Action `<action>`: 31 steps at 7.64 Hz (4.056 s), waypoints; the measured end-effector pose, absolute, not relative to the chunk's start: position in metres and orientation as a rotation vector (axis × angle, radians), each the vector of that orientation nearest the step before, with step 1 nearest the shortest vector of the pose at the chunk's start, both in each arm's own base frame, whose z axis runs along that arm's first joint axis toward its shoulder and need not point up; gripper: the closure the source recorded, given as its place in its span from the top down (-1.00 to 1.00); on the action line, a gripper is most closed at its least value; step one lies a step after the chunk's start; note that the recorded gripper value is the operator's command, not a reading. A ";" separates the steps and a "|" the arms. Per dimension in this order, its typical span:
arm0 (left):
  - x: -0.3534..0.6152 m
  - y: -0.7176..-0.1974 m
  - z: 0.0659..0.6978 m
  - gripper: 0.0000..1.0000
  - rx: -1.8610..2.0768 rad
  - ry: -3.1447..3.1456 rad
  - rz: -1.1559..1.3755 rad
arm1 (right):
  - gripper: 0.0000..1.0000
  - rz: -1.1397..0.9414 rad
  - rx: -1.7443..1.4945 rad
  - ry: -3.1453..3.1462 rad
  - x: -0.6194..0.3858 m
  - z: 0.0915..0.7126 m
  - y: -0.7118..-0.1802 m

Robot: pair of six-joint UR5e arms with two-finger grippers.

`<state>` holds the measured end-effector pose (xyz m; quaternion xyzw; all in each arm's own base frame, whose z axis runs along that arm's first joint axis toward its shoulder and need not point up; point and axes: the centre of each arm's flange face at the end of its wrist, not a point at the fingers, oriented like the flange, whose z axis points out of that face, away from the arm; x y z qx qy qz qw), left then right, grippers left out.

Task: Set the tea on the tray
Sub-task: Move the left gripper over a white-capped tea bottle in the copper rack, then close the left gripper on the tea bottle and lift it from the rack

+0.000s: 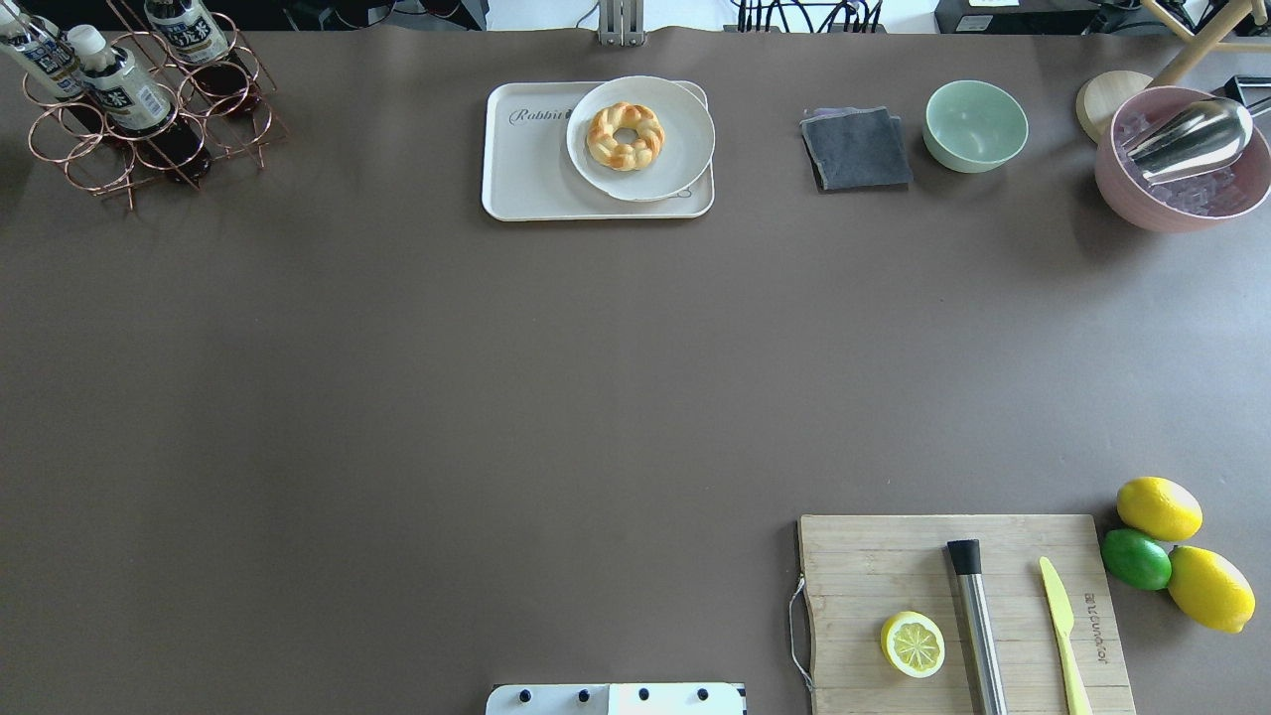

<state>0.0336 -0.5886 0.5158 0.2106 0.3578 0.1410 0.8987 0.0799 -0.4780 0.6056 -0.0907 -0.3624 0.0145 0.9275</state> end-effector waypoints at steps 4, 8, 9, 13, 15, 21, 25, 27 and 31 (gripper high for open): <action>0.086 -0.608 0.450 0.97 0.599 0.708 0.274 | 1.00 0.041 -0.197 -0.744 0.078 0.608 -0.478; 0.092 -0.636 0.452 0.96 0.691 0.670 0.035 | 1.00 0.066 -0.202 -0.751 0.077 0.605 -0.479; 0.095 -0.646 0.462 0.96 0.701 0.673 -0.011 | 1.00 0.067 -0.201 -0.751 0.077 0.605 -0.479; 0.146 -0.651 0.470 0.68 0.701 0.716 -0.120 | 1.00 0.067 -0.202 -0.750 0.078 0.605 -0.478; 0.153 -0.651 0.473 0.68 0.706 0.700 -0.102 | 1.00 0.066 -0.202 -0.749 0.078 0.605 -0.478; 0.142 -0.657 0.484 0.40 0.697 0.675 -0.112 | 1.00 0.066 -0.198 -0.751 0.078 0.603 -0.478; 0.138 -0.670 0.480 0.41 0.696 0.673 -0.130 | 1.00 0.065 -0.199 -0.749 0.078 0.604 -0.478; 0.139 -0.676 0.479 0.40 0.693 0.672 -0.135 | 1.00 0.066 -0.200 -0.749 0.078 0.604 -0.478; 0.140 -0.680 0.479 -0.69 0.692 0.675 -0.140 | 1.00 0.067 -0.204 -0.749 0.078 0.606 -0.477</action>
